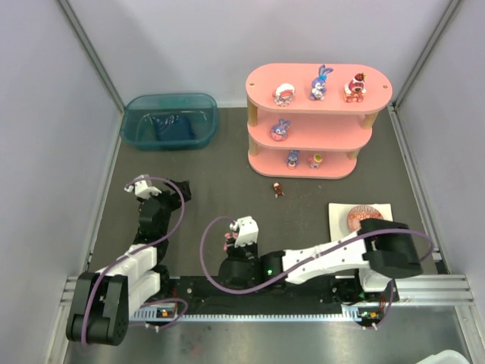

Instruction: Place and organize the plastic toys onto the shelf

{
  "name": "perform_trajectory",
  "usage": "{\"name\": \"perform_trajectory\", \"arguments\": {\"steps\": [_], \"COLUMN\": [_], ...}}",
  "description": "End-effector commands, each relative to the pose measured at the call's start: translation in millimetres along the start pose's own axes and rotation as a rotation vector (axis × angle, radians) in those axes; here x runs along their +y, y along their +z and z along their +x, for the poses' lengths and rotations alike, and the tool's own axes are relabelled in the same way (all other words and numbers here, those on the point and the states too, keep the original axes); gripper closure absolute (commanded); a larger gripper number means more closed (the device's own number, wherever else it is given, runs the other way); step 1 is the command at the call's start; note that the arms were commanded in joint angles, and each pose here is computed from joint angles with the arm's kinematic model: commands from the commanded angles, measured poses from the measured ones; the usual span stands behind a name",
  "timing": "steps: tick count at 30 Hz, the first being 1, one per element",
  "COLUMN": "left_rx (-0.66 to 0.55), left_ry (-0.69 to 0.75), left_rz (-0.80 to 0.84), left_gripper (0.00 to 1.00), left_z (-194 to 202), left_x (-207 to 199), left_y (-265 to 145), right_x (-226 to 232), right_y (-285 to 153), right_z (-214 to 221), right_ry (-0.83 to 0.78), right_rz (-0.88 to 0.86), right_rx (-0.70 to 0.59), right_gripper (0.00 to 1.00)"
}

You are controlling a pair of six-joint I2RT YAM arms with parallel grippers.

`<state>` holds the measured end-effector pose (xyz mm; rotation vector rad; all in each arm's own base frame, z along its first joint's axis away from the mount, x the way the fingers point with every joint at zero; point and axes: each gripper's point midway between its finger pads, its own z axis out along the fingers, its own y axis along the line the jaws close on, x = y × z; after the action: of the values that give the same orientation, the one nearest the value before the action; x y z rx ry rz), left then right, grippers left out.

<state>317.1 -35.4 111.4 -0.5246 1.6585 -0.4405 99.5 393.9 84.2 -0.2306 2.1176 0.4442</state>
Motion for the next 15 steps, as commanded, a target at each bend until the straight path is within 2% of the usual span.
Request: {"name": "perform_trajectory", "arguments": {"steps": [1, 7, 12, 13, 15], "left_rx": [-0.055, -0.058, -0.058, -0.059, -0.058], "left_ry": [-0.004, -0.003, -0.004, -0.005, -0.004], "left_rz": [0.034, 0.031, 0.033, 0.031, 0.031], "left_gripper": [0.02, 0.02, 0.02, 0.02, 0.02], "left_z": [-16, -16, -16, -17, -16], "left_x": [-10, -9, -10, -10, -9], "left_y": [2, 2, 2, 2, 2], "right_x": [-8, -50, -125, -134, -161], "right_y": [-24, -35, -37, -50, -54], "right_z": [-47, -75, -109, -127, -143], "right_ry": [-0.061, -0.096, -0.086, -0.04, -0.055], "right_rz": [-0.032, -0.053, 0.02, -0.007, 0.035], "right_rx": [-0.097, -0.1, -0.159, -0.204, -0.249], "right_gripper": [1.0, 1.0, 1.0, 1.0, 1.0]}}
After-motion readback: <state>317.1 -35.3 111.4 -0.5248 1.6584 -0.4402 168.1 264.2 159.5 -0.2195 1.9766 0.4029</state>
